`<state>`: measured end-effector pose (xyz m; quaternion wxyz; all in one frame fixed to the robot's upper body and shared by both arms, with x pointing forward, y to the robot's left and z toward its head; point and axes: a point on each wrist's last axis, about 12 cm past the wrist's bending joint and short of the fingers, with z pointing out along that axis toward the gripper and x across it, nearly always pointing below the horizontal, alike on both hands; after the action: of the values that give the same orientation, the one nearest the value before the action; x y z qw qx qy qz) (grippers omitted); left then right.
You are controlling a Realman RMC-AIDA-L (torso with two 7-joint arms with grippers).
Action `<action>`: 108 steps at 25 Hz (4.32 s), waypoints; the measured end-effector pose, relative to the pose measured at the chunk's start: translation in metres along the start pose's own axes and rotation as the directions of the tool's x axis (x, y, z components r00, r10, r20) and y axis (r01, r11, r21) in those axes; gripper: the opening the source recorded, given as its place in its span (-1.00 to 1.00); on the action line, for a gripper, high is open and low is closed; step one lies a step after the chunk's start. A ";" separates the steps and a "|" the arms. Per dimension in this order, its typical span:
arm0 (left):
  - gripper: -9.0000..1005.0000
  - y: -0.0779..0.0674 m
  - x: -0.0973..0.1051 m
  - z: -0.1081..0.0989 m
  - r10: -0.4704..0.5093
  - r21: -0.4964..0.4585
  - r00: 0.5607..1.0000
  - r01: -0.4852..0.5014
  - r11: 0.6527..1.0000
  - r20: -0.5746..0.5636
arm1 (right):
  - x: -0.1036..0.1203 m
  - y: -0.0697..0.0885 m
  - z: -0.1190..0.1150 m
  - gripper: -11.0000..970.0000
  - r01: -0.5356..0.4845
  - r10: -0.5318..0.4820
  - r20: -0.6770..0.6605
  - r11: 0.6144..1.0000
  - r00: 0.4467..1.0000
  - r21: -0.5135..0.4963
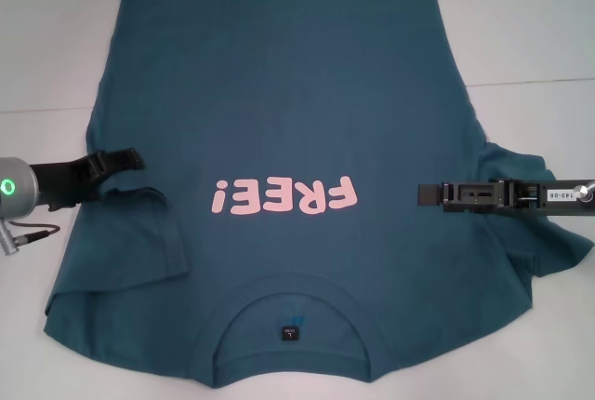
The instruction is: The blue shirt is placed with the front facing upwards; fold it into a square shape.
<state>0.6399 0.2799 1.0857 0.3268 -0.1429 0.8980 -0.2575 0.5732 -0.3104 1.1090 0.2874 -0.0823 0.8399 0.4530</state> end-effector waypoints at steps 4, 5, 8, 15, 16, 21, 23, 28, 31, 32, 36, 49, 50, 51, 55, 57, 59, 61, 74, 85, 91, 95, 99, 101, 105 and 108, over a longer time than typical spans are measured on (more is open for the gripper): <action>0.86 -0.003 0.001 0.004 0.003 -0.002 1.000 -0.003 1.000 -0.006 | 0.000 0.000 0.000 0.94 -0.001 0.001 0.001 1.000 1.000 0.002; 0.86 -0.003 0.001 0.005 0.005 -0.002 1.000 -0.005 1.000 -0.006 | 0.000 0.000 0.000 0.94 -0.001 0.001 0.001 1.000 1.000 0.002; 0.86 -0.011 0.001 0.007 0.020 0.019 1.000 -0.020 1.000 -0.008 | 0.001 -0.001 -0.001 0.94 -0.002 0.002 0.003 1.000 1.000 0.005; 0.86 -0.044 -0.001 0.000 0.042 0.303 0.999 -0.036 0.952 -0.011 | -0.001 -0.001 0.000 0.94 0.001 -0.001 0.004 1.000 1.000 0.006; 0.86 -0.043 -0.002 -0.003 0.032 0.325 0.999 -0.030 0.945 -0.001 | -0.001 -0.001 0.000 0.94 0.001 -0.001 0.004 1.000 1.000 0.006; 0.86 -0.031 -0.004 -0.009 0.002 0.307 1.000 -0.009 0.952 0.022 | 0.000 -0.001 -0.001 0.94 -0.002 0.002 0.005 1.000 1.000 0.008; 0.86 -0.024 -0.004 -0.008 -0.006 0.256 1.000 0.000 0.967 0.023 | 0.000 -0.001 -0.001 0.94 -0.002 0.002 0.005 1.000 1.000 0.009; 0.86 -0.009 -0.001 -0.005 -0.015 0.128 1.000 0.015 0.992 0.001 | 0.000 -0.001 -0.001 0.93 -0.004 0.003 0.005 1.000 1.000 0.009; 0.86 -0.006 0.000 -0.006 -0.023 0.115 1.000 0.022 0.993 0.010 | -0.001 -0.001 -0.001 0.94 -0.003 0.003 0.005 1.000 1.000 0.008; 0.86 -0.005 0.000 -0.006 -0.027 0.112 1.000 0.025 0.993 0.012 | -0.001 -0.001 -0.001 0.94 -0.003 0.003 0.004 1.000 1.000 0.008; 0.86 0.000 0.000 -0.007 -0.043 0.092 0.999 0.041 0.995 0.027 | -0.001 -0.001 -0.001 0.94 -0.008 0.007 0.005 1.000 1.000 0.008; 0.86 -0.004 0.006 0.005 -0.031 0.052 0.999 0.030 0.998 0.026 | 0.000 -0.002 -0.001 0.93 -0.010 0.010 0.006 1.000 1.000 0.010; 0.86 -0.007 0.006 0.007 -0.027 0.056 0.999 0.025 0.998 0.027 | 0.000 -0.002 -0.001 0.93 -0.010 0.010 0.006 1.000 1.000 0.011; 0.86 -0.010 0.006 0.008 -0.023 0.061 0.999 0.021 0.998 0.028 | 0.000 -0.002 -0.001 0.93 -0.009 0.009 0.006 1.000 1.000 0.011; 0.86 -0.026 0.003 0.014 -0.008 0.085 0.999 0.005 0.996 0.034 | 0.000 -0.002 -0.001 0.94 -0.007 0.007 0.006 1.000 1.000 0.011; 0.86 -0.033 0.002 0.016 0.004 0.100 0.999 -0.008 0.995 0.037 | 0.000 -0.002 -0.001 0.94 -0.006 0.006 0.006 1.000 1.000 0.011; 0.86 -0.039 0.001 0.017 0.017 0.115 0.999 -0.022 0.993 0.041 | 0.000 -0.002 -0.001 0.94 -0.005 0.005 0.006 1.000 1.000 0.011; 0.86 -0.042 0.000 0.018 0.024 0.125 0.999 -0.029 0.992 0.044 | 0.000 -0.002 -0.001 0.94 -0.005 0.005 0.006 1.000 1.000 0.012; 0.86 -0.022 0.009 -0.004 0.043 0.189 0.998 -0.034 0.981 -0.042 | 0.000 -0.003 -0.003 0.93 0.004 -0.004 0.008 1.000 1.000 0.017; 0.86 -0.007 0.044 -0.049 0.490 0.402 0.870 -0.431 0.808 -0.053 | 0.001 -0.012 -0.021 0.93 0.051 -0.052 0.009 0.997 0.999 0.061; 0.86 -0.007 0.060 -0.054 0.459 0.470 0.888 -0.394 0.790 -0.028 | -0.005 -0.017 -0.040 0.93 0.109 -0.108 -0.016 0.988 0.994 0.107; 0.86 -0.008 0.062 -0.060 0.399 0.520 0.917 -0.343 0.782 0.004 | -0.020 -0.019 -0.056 0.93 0.105 -0.106 -0.005 0.980 0.994 0.170; 0.86 -0.011 0.062 -0.066 0.349 0.571 0.937 -0.300 0.764 0.024 | -0.035 -0.025 -0.074 0.93 -0.062 0.037 0.113 0.972 0.993 0.226; 0.86 -0.011 0.062 -0.066 0.342 0.574 0.939 -0.294 0.764 0.026 | -0.037 -0.027 -0.078 0.93 -0.090 0.059 0.138 0.969 0.989 0.232; 0.86 -0.009 0.060 -0.068 0.315 0.571 0.948 -0.276 0.773 0.033 | -0.042 -0.033 -0.094 0.92 -0.181 0.135 0.186 0.949 0.973 0.257; 0.86 -0.006 0.058 -0.069 0.304 0.566 0.952 -0.271 0.779 0.038 | -0.044 -0.033 -0.101 0.92 -0.191 0.147 0.175 0.943 0.974 0.271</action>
<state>0.5513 0.2754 1.1047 0.3649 0.1059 0.8012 -0.4623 0.5811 -0.4168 1.1530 0.3195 0.0674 0.8762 0.3546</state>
